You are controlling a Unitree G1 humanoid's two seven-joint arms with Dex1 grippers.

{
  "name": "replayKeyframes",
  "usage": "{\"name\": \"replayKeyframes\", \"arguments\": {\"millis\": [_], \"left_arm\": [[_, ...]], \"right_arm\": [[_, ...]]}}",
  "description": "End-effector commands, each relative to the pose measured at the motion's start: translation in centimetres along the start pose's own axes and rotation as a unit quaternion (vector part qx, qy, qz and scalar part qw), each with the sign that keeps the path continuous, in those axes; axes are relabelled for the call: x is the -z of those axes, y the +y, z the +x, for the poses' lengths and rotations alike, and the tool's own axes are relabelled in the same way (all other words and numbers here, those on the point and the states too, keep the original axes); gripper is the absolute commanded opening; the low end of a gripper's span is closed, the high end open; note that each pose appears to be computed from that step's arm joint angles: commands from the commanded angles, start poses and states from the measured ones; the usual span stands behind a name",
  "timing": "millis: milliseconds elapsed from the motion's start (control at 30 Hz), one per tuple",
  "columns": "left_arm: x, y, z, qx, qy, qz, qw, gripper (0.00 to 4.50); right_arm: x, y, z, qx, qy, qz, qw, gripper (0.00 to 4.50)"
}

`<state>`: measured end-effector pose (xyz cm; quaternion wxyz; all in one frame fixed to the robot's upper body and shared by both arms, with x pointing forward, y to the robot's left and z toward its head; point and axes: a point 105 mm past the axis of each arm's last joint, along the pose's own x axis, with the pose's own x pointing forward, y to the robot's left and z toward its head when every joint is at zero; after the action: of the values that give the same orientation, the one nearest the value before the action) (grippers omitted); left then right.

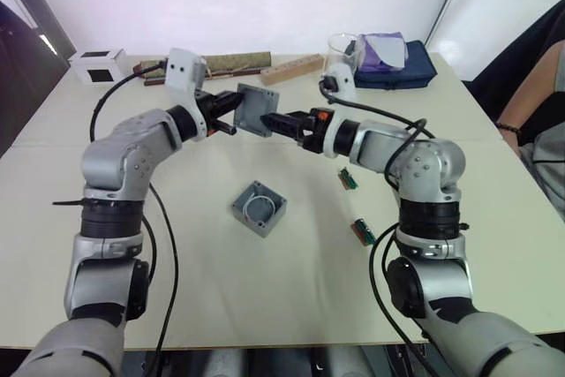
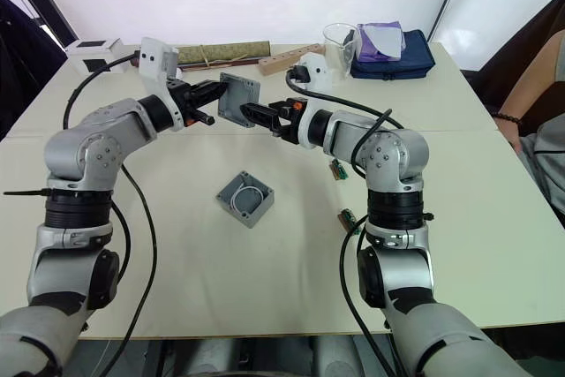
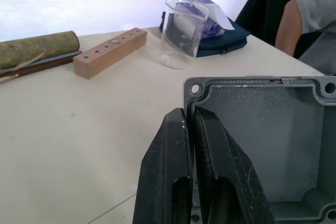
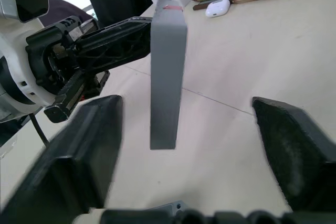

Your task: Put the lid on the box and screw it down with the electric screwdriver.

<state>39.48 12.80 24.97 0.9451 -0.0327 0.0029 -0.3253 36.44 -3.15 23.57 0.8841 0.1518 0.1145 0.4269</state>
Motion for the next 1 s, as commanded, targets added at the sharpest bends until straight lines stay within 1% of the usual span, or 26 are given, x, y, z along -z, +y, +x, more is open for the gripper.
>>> {"name": "replayKeyframes", "arguments": {"millis": [33,100,133,167,200,233,433,500,533,633,667,733,800,833,900,933,967,1000], "left_arm": [[-2.8,-0.5,-0.3,0.01,-0.045,0.009,0.999,0.0],[-2.7,-0.3,-0.3,0.007,-0.043,0.01,0.999,0.0],[-2.7,-0.2,-0.3,0.006,-0.042,0.011,0.999,0.0],[-2.7,-0.2,-0.3,0.006,-0.041,0.012,0.999,0.0],[-2.6,-0.2,-0.3,0.006,-0.04,0.013,0.999,0.0],[-2.6,-0.1,-0.3,0.005,-0.04,0.013,0.999,0.0],[-2.5,-0.5,-0.5,0.019,-0.043,0.016,0.999,0.0],[-2.3,-0.7,-0.6,0.027,-0.043,0.017,0.999,0.68],[-2.4,-0.6,-0.8,0.028,-0.048,0.014,0.998,0.93],[-3.2,0.0,-1.7,0.03,-0.067,0.008,0.997,2.23],[-3.6,0.3,-2.6,0.042,-0.069,-0.003,0.997,2.51],[-4.6,1.5,-4.9,0.053,-0.069,-0.016,0.996,2.51],[-4.8,3.2,-6.6,0.033,-0.058,-0.02,0.998,2.51],[-4.5,3.8,-6.9,0.021,-0.053,-0.021,0.998,2.23],[-3.9,4.3,-7.4,0.016,-0.038,-0.023,0.999,1.68],[-3.6,4.2,-7.3,0.016,-0.033,-0.023,0.999,1.33],[-3.3,3.9,-7.3,0.022,-0.027,-0.023,0.999,0.81],[-2.9,3.6,-7.1,0.029,-0.021,-0.021,0.999,0.53]], "right_arm": [[-1.2,0.7,-0.1,-0.007,-0.019,-0.015,1.0,2.42],[-1.3,0.7,-0.2,-0.005,-0.023,-0.012,1.0,1.61],[-1.3,0.7,-0.2,-0.005,-0.026,-0.011,1.0,1.08],[-1.3,0.7,-0.2,-0.006,-0.027,-0.012,1.0,0.71],[-1.4,0.8,-0.3,-0.007,-0.028,-0.012,1.0,0.43],[-1.3,0.8,-0.3,-0.008,-0.028,-0.012,0.999,0.31],[-1.5,1.2,-0.3,-0.015,-0.036,-0.016,0.999,0.31],[-1.5,1.3,-0.3,-0.018,-0.042,-0.02,0.999,0.31],[-1.5,1.4,-0.3,-0.018,-0.044,-0.025,0.999,0.31],[-1.3,1.6,-0.7,-0.017,-0.054,-0.054,0.997,0.31],[-1.2,1.6,-0.9,-0.011,-0.058,-0.079,0.995,0.31],[-1.4,1.6,-1.7,0.003,-0.076,-0.136,0.988,0.31],[-1.7,1.4,-3.1,0.037,-0.098,-0.248,0.963,0.31],[-1.5,1.7,-3.7,0.047,-0.1,-0.324,0.94,0.31],[-0.2,2.2,-4.6,0.061,-0.091,-0.482,0.87,0.31],[0.9,2.4,-4.9,0.057,-0.079,-0.536,0.838,0.31],[1.9,2.5,-5.1,0.056,-0.072,-0.582,0.808,0.31],[2.8,2.5,-5.4,0.055,-0.068,-0.613,0.785,0.31]]}}
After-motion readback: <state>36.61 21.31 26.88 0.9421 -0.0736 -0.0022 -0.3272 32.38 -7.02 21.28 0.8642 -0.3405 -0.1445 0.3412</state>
